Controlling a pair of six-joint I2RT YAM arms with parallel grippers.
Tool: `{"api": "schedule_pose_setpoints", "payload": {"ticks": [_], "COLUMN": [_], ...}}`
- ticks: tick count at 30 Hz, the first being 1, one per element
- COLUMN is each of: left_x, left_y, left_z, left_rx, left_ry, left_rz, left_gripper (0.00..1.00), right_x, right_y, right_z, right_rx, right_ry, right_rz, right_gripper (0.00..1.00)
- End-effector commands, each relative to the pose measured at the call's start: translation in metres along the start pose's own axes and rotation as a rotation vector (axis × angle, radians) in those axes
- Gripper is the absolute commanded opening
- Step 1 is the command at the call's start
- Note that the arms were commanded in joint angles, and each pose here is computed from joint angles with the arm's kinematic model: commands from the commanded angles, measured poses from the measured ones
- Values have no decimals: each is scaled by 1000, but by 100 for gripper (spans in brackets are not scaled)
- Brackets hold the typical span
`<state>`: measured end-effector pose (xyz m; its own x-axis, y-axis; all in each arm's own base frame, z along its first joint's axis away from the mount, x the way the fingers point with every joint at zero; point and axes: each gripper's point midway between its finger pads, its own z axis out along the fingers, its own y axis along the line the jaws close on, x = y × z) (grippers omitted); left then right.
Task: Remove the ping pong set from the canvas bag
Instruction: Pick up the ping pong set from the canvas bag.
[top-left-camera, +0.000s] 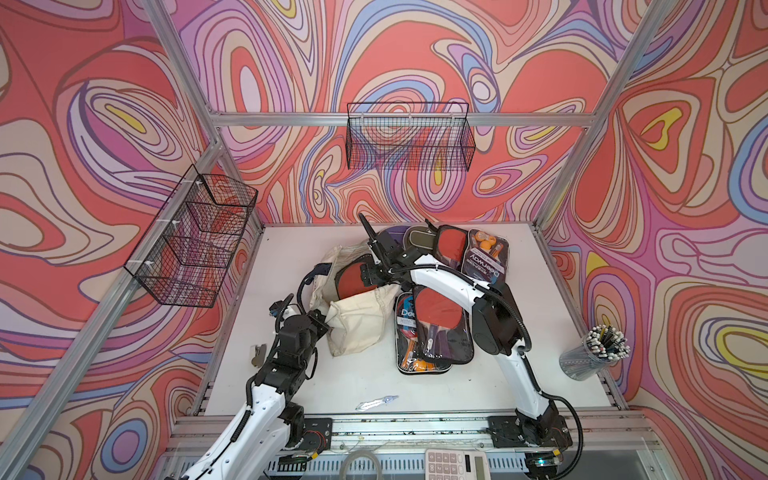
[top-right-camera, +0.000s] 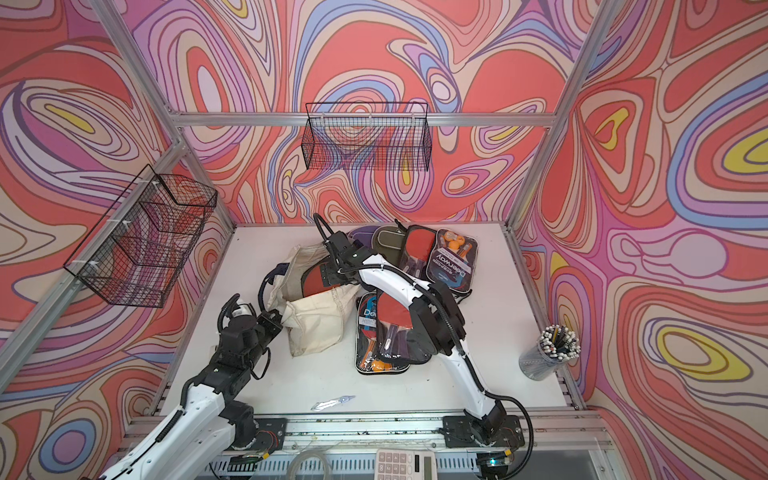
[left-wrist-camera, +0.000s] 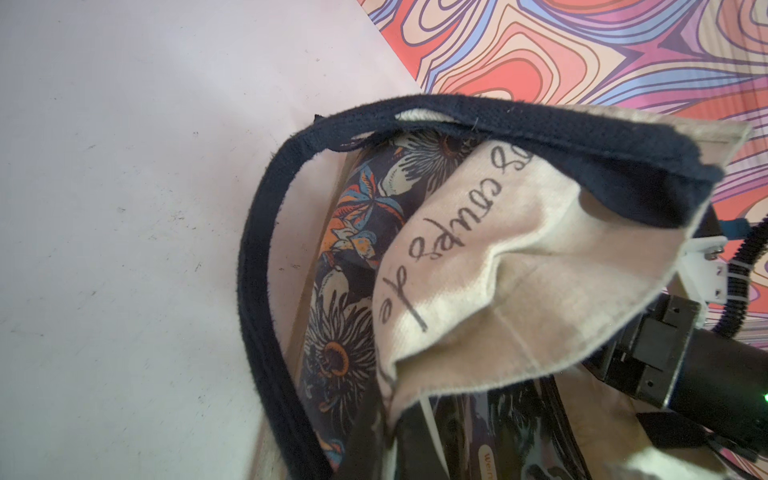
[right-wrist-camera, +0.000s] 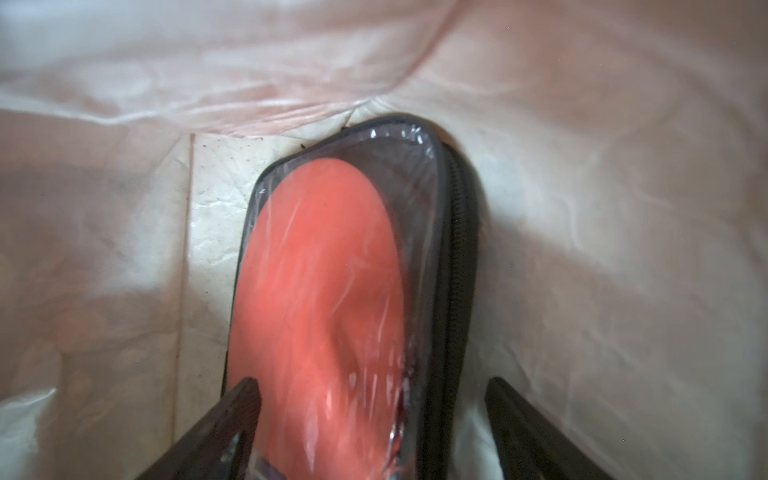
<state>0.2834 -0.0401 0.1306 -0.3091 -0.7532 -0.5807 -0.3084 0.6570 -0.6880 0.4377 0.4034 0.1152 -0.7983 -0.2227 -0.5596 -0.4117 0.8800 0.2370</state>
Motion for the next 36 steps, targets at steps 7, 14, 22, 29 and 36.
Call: {"api": "schedule_pose_setpoints", "payload": {"ticks": [7,14,22,29,36], "left_x": [5,7,7,7,9], "left_y": [15,17,19,19,20], "left_z": [5,7,5,4,4], "left_rx": [-56,-58,-61,-60,-62], "left_ry": [9,13,9,8,16], "left_rz": [7,4,3,2,4], "left_gripper": [0,0,0,0,0], "right_x": [24,28,20,-16,-53], "right_y": [15,24,27,34,39], "right_z": [26,25,13,-28,-76], "right_rx": [-116,-168,-165,-164,-145], "right_ry": [59,61,23,-93,-200], "right_rz": [24,39,42,26,-5], "right_gripper": [78,39,0,0,0]}}
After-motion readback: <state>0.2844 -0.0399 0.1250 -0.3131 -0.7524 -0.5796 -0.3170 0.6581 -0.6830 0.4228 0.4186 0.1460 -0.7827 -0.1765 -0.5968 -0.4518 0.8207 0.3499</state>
